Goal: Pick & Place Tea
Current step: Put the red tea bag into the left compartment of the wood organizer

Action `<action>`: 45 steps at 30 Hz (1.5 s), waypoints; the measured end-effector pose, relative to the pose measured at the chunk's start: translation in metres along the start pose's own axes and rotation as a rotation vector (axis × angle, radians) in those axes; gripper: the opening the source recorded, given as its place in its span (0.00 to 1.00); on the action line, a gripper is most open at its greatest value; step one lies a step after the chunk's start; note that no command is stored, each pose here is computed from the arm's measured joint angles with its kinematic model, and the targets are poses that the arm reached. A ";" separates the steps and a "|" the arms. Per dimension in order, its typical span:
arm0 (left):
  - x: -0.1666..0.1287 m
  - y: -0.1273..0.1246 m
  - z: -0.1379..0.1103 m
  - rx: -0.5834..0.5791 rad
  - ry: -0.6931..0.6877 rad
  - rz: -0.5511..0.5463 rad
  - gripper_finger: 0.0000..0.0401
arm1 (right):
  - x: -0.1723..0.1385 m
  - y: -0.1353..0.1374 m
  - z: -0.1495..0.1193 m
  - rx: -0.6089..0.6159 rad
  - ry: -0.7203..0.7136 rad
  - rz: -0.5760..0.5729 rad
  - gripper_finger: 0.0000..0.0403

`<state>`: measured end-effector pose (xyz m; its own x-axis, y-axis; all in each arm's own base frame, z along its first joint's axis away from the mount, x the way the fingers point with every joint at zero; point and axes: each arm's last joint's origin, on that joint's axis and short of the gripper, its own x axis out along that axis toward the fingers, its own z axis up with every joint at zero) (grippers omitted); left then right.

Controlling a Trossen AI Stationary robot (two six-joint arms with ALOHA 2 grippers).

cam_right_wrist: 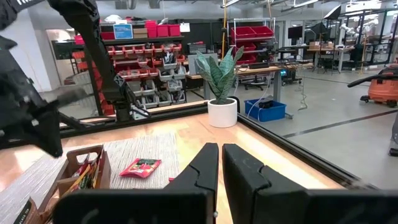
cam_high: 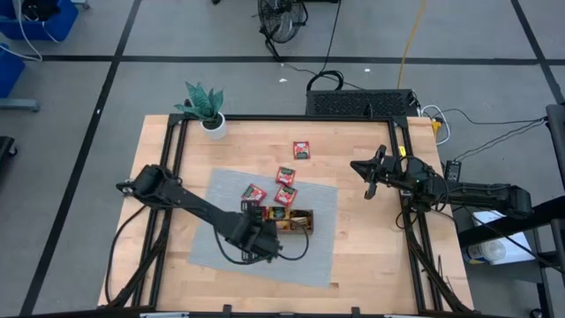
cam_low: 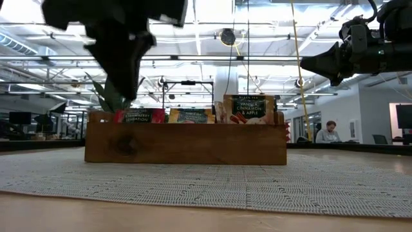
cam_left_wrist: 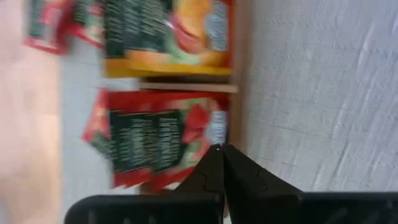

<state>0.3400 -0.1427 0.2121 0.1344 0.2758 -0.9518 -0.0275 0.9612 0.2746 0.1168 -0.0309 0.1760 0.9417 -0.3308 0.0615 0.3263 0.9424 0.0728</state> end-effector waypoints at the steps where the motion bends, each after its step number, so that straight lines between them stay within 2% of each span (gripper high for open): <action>1: 0.004 0.000 0.000 0.006 0.002 -0.015 0.01 | 0.000 0.000 0.000 0.000 0.000 0.000 0.03; 6: 0.022 0.004 0.004 0.013 -0.030 -0.053 0.01 | 0.000 0.000 0.000 0.000 0.000 0.000 0.03; 15: 0.042 0.011 -0.004 0.021 0.020 -0.048 0.00 | 0.000 0.000 0.000 0.000 0.000 0.000 0.03; 23: 0.063 0.010 -0.010 -0.005 0.018 -0.147 0.00 | 0.000 0.000 0.000 0.000 0.000 0.000 0.03; 32: 0.059 0.007 -0.011 -0.009 -0.064 0.055 0.00 | 0.000 0.000 0.000 0.000 0.000 0.000 0.03; 45: 0.050 -0.004 -0.017 0.025 -0.090 0.074 0.01 | 0.000 0.000 0.000 0.000 0.000 0.000 0.03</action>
<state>0.3304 -0.1326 0.1614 0.2212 0.3431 -0.9129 -0.0165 0.9373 0.3483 0.1168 -0.0309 0.1760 0.9416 -0.3311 0.0615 0.3266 0.9423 0.0731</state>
